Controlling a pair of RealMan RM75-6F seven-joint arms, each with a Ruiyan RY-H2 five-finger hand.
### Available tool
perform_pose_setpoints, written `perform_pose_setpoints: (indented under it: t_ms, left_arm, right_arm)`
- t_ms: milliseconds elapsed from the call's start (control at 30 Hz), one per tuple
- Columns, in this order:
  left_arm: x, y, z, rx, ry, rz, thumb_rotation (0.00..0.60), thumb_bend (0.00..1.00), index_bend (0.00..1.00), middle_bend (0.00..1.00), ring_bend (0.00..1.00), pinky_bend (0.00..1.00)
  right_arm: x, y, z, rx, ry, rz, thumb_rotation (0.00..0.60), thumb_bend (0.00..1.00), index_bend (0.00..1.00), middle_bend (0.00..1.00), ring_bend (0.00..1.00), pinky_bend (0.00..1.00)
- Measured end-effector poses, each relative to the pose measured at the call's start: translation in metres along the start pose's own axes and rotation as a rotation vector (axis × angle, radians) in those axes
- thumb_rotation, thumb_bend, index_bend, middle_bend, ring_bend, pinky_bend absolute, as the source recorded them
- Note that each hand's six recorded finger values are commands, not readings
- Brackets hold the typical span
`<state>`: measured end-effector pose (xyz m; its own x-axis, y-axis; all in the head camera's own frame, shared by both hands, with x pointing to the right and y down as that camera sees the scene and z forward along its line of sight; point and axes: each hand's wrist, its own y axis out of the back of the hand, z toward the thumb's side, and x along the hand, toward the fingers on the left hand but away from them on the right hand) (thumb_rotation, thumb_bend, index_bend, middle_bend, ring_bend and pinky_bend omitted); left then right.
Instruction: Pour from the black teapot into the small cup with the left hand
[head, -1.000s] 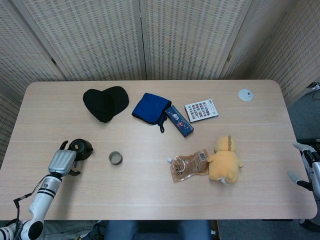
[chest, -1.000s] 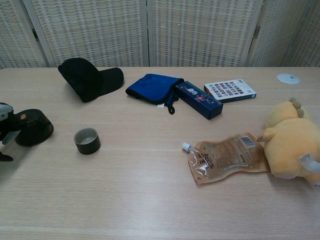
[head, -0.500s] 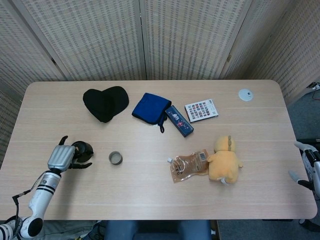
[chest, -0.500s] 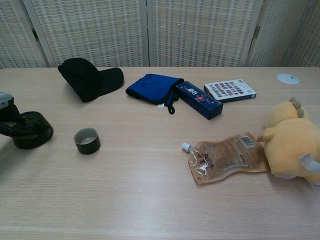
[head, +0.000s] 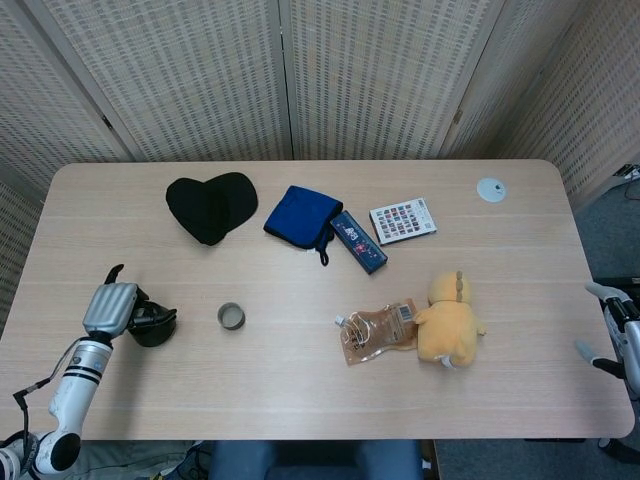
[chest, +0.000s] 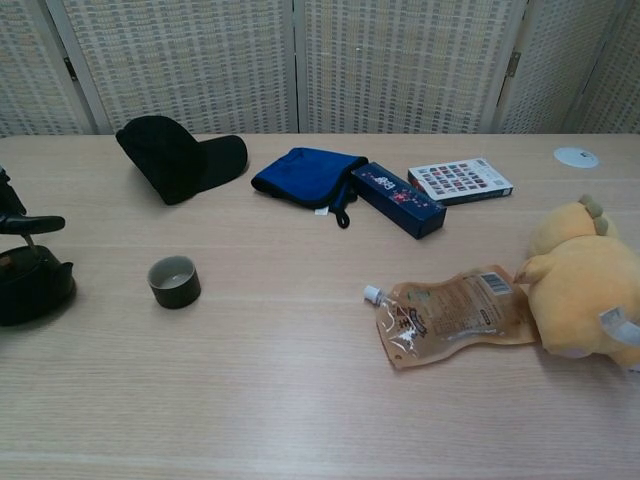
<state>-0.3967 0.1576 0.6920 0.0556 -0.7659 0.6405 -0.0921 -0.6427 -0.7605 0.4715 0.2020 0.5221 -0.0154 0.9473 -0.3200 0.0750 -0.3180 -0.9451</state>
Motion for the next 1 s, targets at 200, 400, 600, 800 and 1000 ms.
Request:
perform_pose_setpoints:
  t_ms: [200, 400, 600, 800, 1000]
  left_arm:
    - [-0.005, 0.009, -0.005, -0.044, -0.006, 0.050, 0.155, 0.06, 1.00, 1.00, 0.94, 0.00]
    - [-0.010, 0.019, -0.001, -0.051, -0.030, 0.094, 0.192, 0.14, 1.00, 1.00, 0.95, 0.00]
    - [-0.011, 0.026, 0.009, -0.059, -0.057, 0.131, 0.214, 0.24, 1.00, 1.00, 0.96, 0.02]
    - [-0.009, 0.027, 0.017, -0.055, -0.069, 0.146, 0.252, 0.30, 1.00, 1.00, 0.97, 0.08]
    - [-0.008, 0.028, 0.024, -0.051, -0.084, 0.158, 0.314, 0.35, 1.00, 1.00, 0.97, 0.10]
  right_arm:
    - [0.001, 0.002, 0.001, -0.001, 0.003, -0.005, 0.600, 0.11, 0.24, 0.29, 0.23, 0.23]
    - [0.002, 0.003, 0.003, -0.004, 0.011, -0.010, 0.600, 0.11, 0.24, 0.29, 0.23, 0.23]
    - [0.005, 0.005, 0.001, -0.004, 0.003, -0.014, 0.600, 0.11, 0.24, 0.29, 0.23, 0.23]
    - [0.007, 0.006, -0.002, -0.004, -0.007, -0.017, 0.600, 0.11, 0.24, 0.29, 0.23, 0.23]
    - [0.009, 0.006, -0.004, -0.005, -0.011, -0.018, 0.600, 0.11, 0.24, 0.29, 0.23, 0.23]
